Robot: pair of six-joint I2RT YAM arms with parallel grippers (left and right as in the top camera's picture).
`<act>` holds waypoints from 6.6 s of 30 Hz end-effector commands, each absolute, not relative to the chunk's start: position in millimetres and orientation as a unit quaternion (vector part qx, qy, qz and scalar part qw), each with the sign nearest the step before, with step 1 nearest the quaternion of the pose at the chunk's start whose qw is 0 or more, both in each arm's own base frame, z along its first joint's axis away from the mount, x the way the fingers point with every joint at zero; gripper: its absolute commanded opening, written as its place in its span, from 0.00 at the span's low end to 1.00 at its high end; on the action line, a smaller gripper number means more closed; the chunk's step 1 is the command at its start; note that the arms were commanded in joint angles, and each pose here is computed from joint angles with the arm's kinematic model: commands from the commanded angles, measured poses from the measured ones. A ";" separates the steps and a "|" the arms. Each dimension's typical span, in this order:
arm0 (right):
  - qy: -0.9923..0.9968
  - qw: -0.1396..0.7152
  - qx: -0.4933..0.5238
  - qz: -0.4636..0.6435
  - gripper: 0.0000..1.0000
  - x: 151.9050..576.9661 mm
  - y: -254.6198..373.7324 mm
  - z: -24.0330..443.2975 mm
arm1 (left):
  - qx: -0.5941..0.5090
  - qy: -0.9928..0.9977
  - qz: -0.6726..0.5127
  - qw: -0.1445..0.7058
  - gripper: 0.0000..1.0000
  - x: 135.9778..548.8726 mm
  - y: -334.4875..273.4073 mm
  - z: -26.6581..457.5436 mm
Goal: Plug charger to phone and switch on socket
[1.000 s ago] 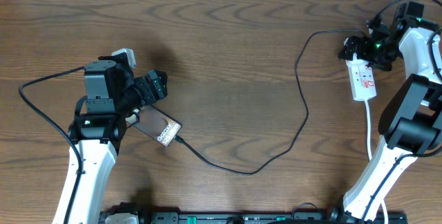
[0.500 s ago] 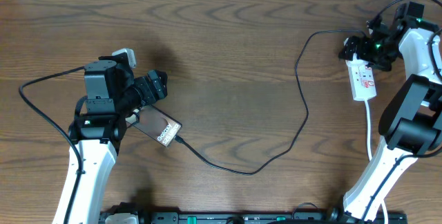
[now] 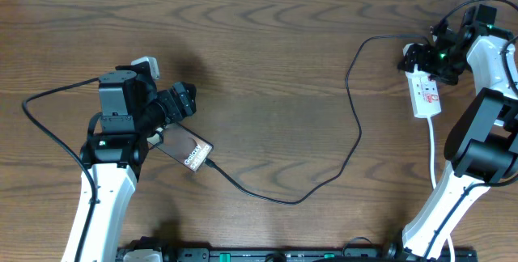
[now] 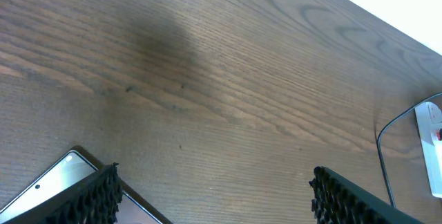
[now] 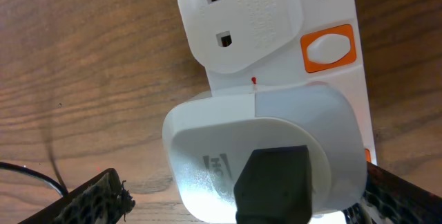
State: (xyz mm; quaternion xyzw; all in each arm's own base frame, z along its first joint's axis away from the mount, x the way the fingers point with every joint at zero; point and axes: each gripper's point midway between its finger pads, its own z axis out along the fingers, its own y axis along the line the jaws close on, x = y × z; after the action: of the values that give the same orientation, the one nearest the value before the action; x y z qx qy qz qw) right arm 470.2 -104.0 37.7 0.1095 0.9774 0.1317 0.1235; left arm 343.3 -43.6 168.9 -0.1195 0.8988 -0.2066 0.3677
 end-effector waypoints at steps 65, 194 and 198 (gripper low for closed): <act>0.914 0.258 0.311 0.011 0.99 417.3 -129.3 277.4 | -0.142 0.828 -0.082 0.537 0.86 288.5 -2.8 183.3; 0.734 0.679 0.018 0.027 0.99 246.1 2.3 156.0 | -0.113 0.752 -0.063 0.647 0.86 243.7 12.3 136.3; 0.733 0.679 0.018 0.027 0.99 246.2 1.9 156.4 | -0.113 0.752 -0.063 0.647 0.86 243.7 12.3 136.3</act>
State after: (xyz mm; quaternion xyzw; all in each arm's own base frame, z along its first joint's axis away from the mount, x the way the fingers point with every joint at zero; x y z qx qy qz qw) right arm 246.6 -4.1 156.0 0.0384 0.7334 0.0259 0.6782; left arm 244.8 10.0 152.1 -0.1147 0.7350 -0.0755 0.6640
